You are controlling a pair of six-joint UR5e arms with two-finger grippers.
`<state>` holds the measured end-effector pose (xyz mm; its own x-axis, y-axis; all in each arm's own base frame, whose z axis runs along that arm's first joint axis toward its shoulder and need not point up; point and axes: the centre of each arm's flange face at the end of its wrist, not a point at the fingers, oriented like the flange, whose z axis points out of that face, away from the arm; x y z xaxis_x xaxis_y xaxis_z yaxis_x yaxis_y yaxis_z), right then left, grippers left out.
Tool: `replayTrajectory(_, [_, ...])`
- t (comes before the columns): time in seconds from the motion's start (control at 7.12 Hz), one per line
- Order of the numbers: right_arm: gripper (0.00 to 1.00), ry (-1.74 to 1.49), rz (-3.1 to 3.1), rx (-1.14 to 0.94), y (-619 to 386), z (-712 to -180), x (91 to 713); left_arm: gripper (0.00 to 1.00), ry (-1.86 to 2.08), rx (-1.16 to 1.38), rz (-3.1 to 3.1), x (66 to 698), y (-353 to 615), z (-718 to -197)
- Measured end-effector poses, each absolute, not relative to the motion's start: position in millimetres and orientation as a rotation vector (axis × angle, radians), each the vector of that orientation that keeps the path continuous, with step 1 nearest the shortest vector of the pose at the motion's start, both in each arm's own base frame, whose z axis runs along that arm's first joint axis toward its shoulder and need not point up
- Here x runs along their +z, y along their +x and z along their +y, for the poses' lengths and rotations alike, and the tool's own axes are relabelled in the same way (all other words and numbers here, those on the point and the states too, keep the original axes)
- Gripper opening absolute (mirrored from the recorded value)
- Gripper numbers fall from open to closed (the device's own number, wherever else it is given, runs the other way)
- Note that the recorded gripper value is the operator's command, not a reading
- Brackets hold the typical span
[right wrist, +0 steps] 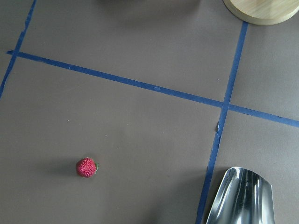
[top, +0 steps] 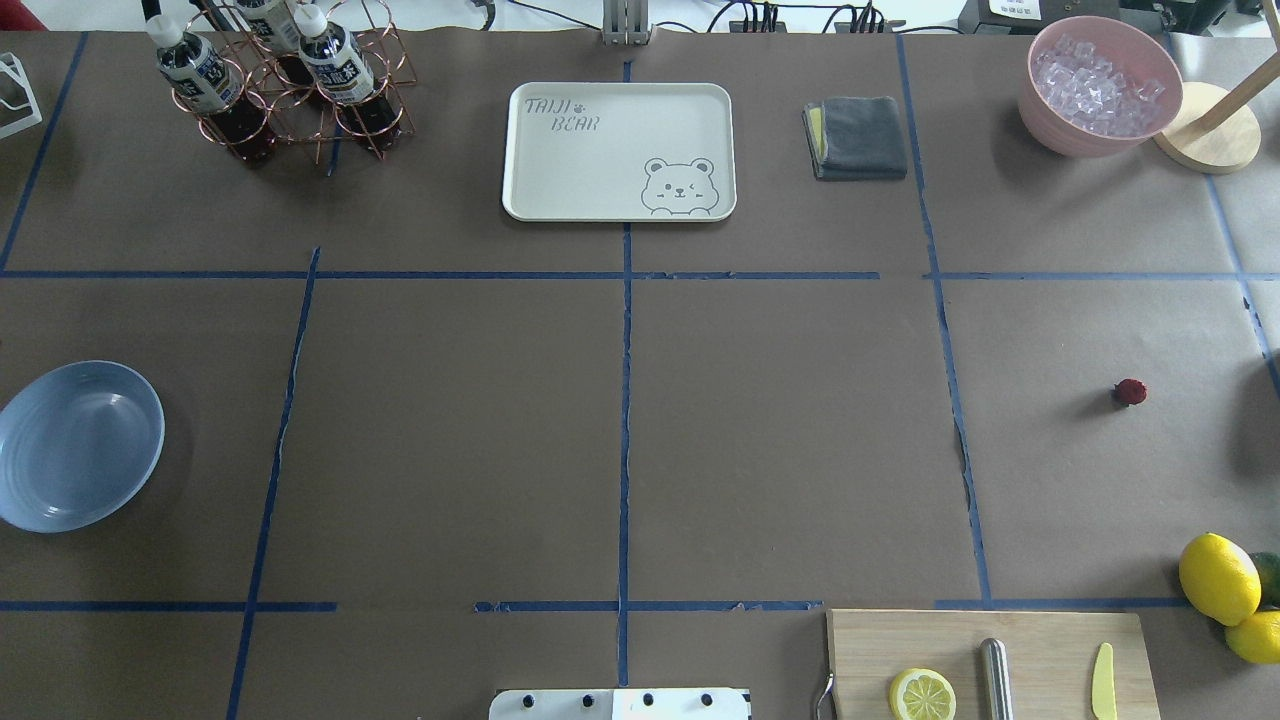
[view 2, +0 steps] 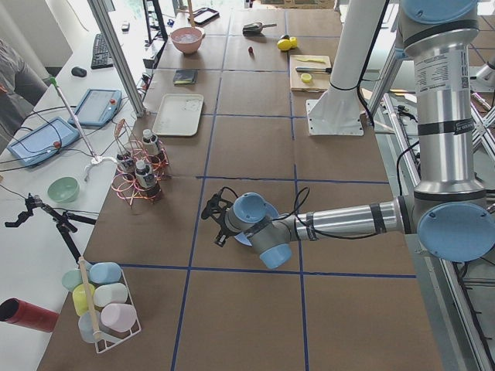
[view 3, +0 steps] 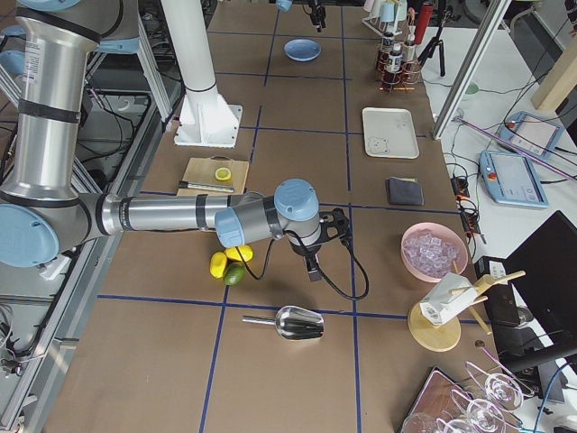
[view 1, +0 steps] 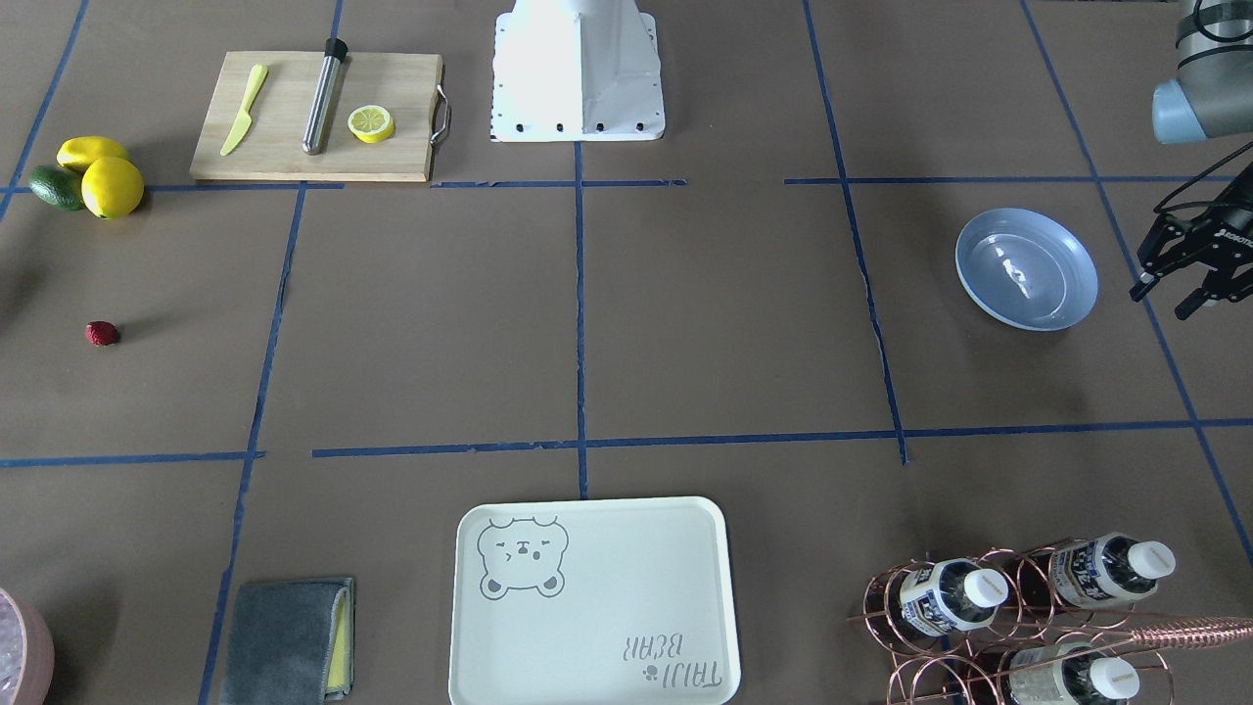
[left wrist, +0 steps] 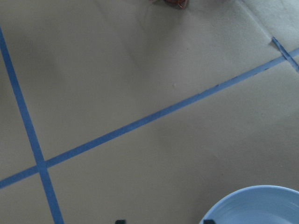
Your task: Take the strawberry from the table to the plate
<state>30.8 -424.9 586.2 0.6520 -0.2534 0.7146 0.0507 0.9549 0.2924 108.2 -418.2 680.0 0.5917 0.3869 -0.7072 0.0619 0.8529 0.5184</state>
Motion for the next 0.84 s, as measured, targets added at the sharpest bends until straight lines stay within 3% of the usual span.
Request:
replayTrajectory(0.28, [1.00,0.257,-0.845,-0.174,30.8,-424.9,586.3,0.65,0.509,0.184,0.940,699.4,133.1,-397.9])
replayTrajectory(0.42, [1.00,0.257,-0.844,-0.174,30.9,-425.0,586.3,0.39,0.499,0.196,0.945,703.4,140.5,-391.7])
replayTrajectory(0.56, [1.00,0.256,-0.844,-0.173,30.9,-425.0,586.3,0.00,0.492,0.211,0.951,706.2,146.5,-387.1])
replayTrajectory(0.84, [1.00,0.257,-0.844,-0.174,30.9,-425.0,586.2,0.00,0.489,0.231,0.955,709.6,151.8,-382.7])
